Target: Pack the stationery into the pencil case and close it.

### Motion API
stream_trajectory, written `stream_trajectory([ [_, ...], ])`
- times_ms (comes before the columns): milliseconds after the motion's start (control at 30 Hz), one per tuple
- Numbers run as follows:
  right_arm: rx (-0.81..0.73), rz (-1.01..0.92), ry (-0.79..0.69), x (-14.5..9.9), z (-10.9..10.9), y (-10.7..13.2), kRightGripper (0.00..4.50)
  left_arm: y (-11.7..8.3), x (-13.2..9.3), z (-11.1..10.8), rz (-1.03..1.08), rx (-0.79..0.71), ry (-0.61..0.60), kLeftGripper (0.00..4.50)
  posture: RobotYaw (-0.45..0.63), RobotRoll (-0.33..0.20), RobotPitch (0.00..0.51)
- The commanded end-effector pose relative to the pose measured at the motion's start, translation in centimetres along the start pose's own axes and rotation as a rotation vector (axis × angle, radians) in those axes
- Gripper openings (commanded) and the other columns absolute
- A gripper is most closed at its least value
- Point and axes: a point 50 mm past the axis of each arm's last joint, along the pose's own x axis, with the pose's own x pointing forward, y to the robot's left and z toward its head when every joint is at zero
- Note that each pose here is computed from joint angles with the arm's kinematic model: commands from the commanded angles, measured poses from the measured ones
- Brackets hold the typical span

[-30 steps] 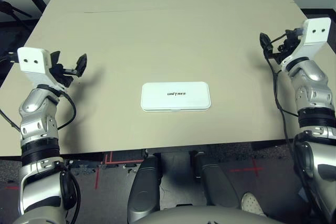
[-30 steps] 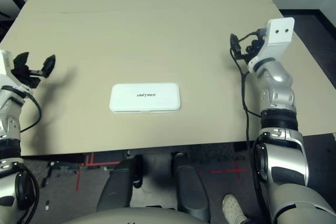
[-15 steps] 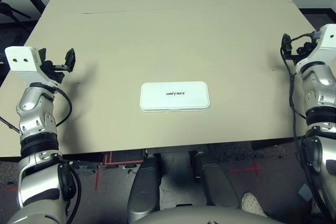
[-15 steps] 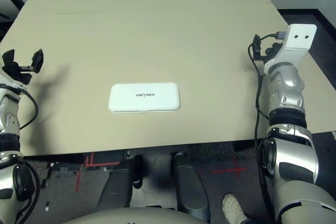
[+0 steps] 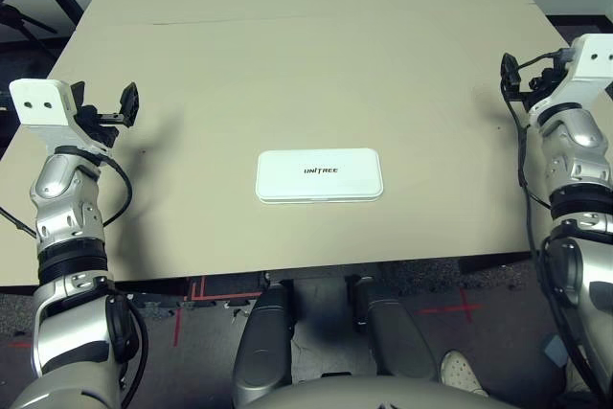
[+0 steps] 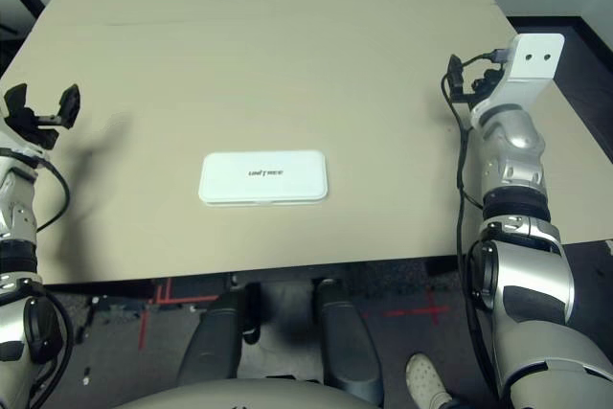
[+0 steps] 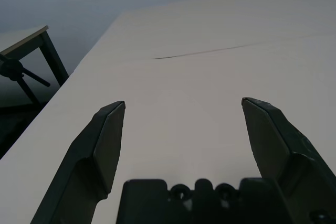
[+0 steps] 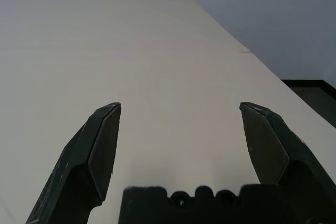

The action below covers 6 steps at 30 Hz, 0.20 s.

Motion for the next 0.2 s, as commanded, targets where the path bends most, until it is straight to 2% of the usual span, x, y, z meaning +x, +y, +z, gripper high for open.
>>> stream_trajectory([
  [33, -0.002, 0.021, -0.001, 0.16, -0.08, 0.45, 4.5, 0.44, -0.37, 0.05, 0.0, 0.007, 0.01, 4.46, 0.01, 0.0, 0.237],
  [200, 0.007, 0.026, -0.009, 0.48, 0.1, 0.89, 4.5, 0.49, -0.29, 0.09, -0.005, 0.01, 0.013, 4.46, 0.01, 0.0, 0.226],
])
